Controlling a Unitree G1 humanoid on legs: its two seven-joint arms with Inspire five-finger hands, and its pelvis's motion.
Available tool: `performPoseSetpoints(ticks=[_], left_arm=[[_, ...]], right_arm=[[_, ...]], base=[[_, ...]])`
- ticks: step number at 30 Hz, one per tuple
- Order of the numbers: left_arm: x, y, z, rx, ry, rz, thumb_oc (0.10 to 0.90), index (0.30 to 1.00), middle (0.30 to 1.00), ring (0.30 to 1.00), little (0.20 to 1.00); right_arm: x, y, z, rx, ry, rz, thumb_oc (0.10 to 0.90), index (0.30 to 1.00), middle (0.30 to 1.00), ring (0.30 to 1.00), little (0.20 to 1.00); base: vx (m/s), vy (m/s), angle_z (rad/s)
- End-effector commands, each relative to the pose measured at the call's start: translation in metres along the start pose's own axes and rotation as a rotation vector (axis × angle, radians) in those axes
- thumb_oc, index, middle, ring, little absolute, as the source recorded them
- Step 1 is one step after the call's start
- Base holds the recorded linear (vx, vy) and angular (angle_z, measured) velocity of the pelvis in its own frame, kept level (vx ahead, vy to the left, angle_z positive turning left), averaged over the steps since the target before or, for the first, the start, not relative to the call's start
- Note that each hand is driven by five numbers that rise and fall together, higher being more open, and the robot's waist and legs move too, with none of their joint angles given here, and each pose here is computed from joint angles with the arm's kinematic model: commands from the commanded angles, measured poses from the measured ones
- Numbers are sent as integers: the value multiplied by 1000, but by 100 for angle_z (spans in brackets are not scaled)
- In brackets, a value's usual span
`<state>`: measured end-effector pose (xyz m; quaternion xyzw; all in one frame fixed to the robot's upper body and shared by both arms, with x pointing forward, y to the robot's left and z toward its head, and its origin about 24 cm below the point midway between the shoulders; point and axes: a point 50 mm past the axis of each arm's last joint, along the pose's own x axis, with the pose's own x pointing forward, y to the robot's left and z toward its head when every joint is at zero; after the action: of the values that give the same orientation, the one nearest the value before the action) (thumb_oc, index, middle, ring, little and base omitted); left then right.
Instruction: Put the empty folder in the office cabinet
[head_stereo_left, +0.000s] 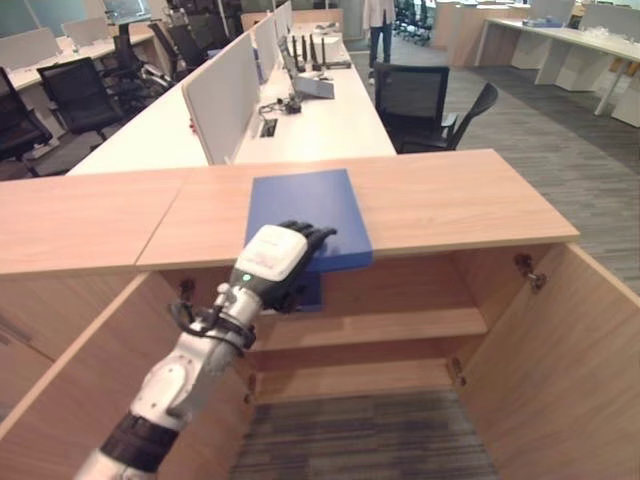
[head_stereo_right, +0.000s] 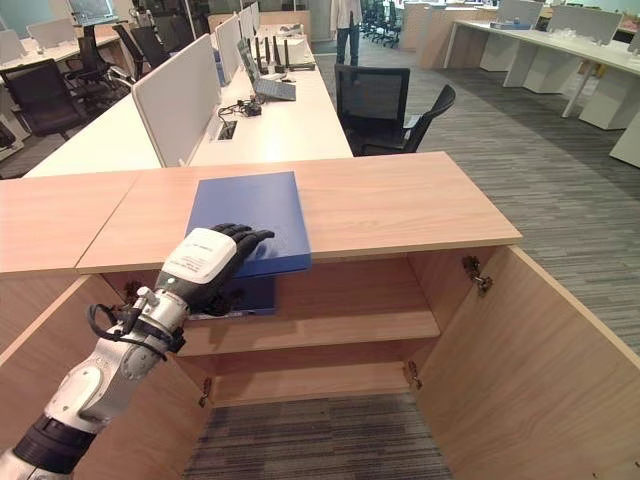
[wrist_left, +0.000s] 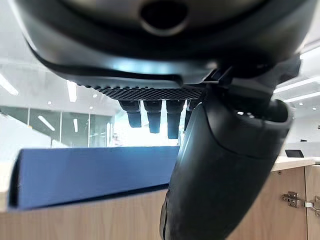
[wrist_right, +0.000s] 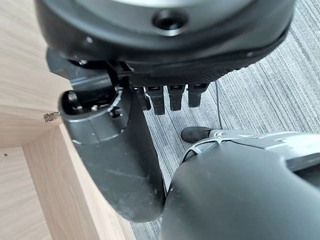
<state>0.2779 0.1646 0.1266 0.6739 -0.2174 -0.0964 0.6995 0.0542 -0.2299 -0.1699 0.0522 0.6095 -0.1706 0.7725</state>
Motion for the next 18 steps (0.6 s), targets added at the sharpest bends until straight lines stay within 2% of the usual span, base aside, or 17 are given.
performPoseSetpoints(ticks=[1,9,16,18], left_arm=[[32,66,-3,151,-24,337,800,900,900,900,900],[37,56,-10,207,18,302,800,900,900,900,900],[34,31,-24,259,86,170,800,900,900,900,900],[33,28,-26,264,92,155,734,801,801,801,801]], right_arm=[[1,3,3,-58,2,-10,800,900,900,900,900],[1,2,4,-58,-1,-19,800,900,900,900,900],[1,1,4,-55,-1,-25,800,900,900,900,900],[1,1,4,-54,-2,-25,800,900,900,900,900]], base=[[0,0,0],[0,0,0],[0,0,0],[0,0,0]])
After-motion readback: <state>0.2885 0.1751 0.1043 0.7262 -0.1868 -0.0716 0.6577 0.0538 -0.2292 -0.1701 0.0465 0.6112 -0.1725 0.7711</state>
